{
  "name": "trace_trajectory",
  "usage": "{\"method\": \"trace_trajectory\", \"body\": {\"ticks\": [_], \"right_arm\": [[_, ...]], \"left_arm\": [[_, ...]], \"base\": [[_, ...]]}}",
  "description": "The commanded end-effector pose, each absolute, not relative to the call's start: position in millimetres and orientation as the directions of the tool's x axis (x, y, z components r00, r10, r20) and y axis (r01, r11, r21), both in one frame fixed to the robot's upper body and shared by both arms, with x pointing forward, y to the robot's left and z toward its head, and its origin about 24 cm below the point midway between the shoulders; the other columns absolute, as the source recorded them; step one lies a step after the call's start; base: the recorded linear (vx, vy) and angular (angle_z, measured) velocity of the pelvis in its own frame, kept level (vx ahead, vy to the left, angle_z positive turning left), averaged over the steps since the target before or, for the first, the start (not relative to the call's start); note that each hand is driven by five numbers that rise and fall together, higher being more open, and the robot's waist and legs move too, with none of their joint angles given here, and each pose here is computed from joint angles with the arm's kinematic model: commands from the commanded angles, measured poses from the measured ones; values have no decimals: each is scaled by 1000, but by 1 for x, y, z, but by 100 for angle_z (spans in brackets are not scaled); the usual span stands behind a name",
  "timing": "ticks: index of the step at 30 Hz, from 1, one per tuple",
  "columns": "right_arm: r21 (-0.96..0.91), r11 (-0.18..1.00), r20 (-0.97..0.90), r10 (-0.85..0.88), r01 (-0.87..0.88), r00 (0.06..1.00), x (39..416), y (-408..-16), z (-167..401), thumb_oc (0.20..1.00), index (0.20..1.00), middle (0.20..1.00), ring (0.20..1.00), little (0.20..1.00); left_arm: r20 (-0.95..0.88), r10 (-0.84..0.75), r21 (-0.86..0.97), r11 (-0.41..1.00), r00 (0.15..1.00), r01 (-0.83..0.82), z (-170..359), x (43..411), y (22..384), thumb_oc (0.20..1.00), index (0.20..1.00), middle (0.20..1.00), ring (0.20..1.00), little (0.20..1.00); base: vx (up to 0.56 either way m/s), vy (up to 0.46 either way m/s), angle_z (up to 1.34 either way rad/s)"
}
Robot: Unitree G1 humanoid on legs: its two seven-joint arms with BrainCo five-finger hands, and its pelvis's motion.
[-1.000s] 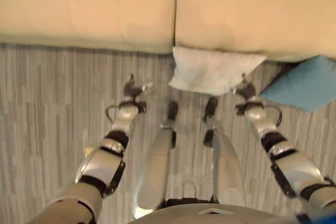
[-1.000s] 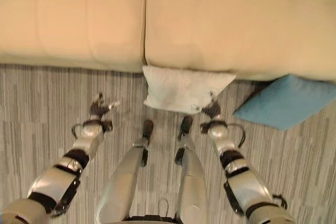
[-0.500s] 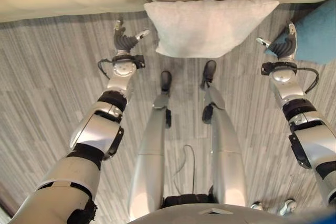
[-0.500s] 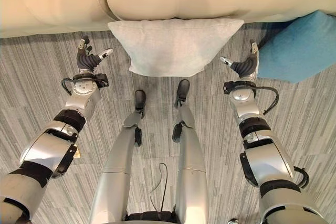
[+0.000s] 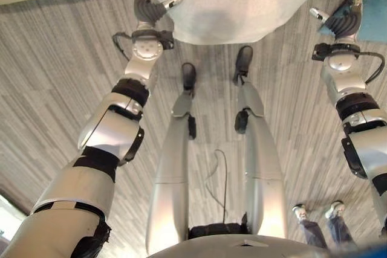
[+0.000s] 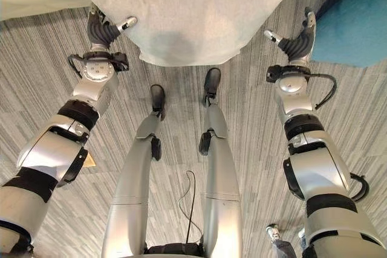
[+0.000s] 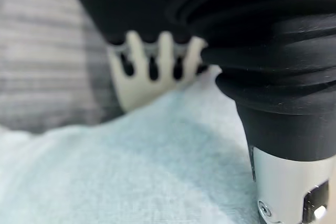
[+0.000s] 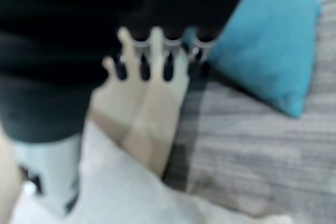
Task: Pick up all the scattered cushions and arrange them neatly on the sofa.
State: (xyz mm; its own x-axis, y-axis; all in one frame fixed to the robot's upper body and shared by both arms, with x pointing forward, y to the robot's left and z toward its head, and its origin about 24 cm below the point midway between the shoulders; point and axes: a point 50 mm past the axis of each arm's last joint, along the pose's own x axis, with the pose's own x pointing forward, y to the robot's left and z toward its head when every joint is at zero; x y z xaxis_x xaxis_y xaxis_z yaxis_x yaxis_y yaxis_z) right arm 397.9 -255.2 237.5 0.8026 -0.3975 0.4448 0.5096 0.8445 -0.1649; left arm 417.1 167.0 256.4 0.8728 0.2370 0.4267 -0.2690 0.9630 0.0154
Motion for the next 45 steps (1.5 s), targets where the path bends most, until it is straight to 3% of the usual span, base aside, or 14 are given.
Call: {"method": "trace_trajectory", "body": {"ticks": [1,12,15,16,17,19,24,33,41,45], "right_arm": [[-203,824,464,-395,529,793,392,-271,238,1000,1000,1000,1000,1000],[-203,891,559,-236,407,795,406,-225,300,1000,1000,1000,1000,1000],[-162,928,597,-180,337,782,409,-192,328,1000,1000,1000,1000,1000],[-160,936,605,-159,314,781,409,-184,331,426,426,426,426,426],[-150,947,613,-135,282,779,409,-174,334,200,200,200,200,200],[-145,965,648,-74,219,758,406,-153,341,200,200,200,200,200],[-92,993,721,12,79,693,392,-117,349,200,200,200,200,200],[-86,996,791,75,-12,608,365,-105,316,200,200,200,200,200],[-93,994,693,109,-61,713,334,-127,216,200,200,200,200,200],[-120,985,597,173,-126,783,309,-127,166,200,200,200,200,200]], "left_arm": [[435,309,-64,948,846,-313,256,414,182,1000,1000,1000,1000,1000],[562,175,-96,985,808,-146,308,410,129,1000,1000,1000,1000,1000],[589,135,-150,987,797,-57,322,406,107,1000,1000,1000,1000,1000],[593,132,-162,986,795,-43,324,405,105,1000,1000,1000,1000,1000],[601,126,-176,984,789,-23,326,404,102,755,755,755,755,755],[616,117,-193,981,779,5,326,401,97,200,200,200,200,200],[649,123,-233,972,751,42,325,393,99,200,200,200,200,200],[687,116,-286,951,717,120,288,369,96,200,200,200,200,200],[637,63,-190,979,768,77,205,332,122,200,200,200,200,200],[551,44,-196,978,834,77,155,303,138,200,200,200,200,200]], "base": [[0,0,0],[4,9,1],[7,10,0],[0,0,0],[0,0,0],[0,0,0],[0,0,0],[-8,-1,1],[2,-18,4],[154,-10,16]]}}
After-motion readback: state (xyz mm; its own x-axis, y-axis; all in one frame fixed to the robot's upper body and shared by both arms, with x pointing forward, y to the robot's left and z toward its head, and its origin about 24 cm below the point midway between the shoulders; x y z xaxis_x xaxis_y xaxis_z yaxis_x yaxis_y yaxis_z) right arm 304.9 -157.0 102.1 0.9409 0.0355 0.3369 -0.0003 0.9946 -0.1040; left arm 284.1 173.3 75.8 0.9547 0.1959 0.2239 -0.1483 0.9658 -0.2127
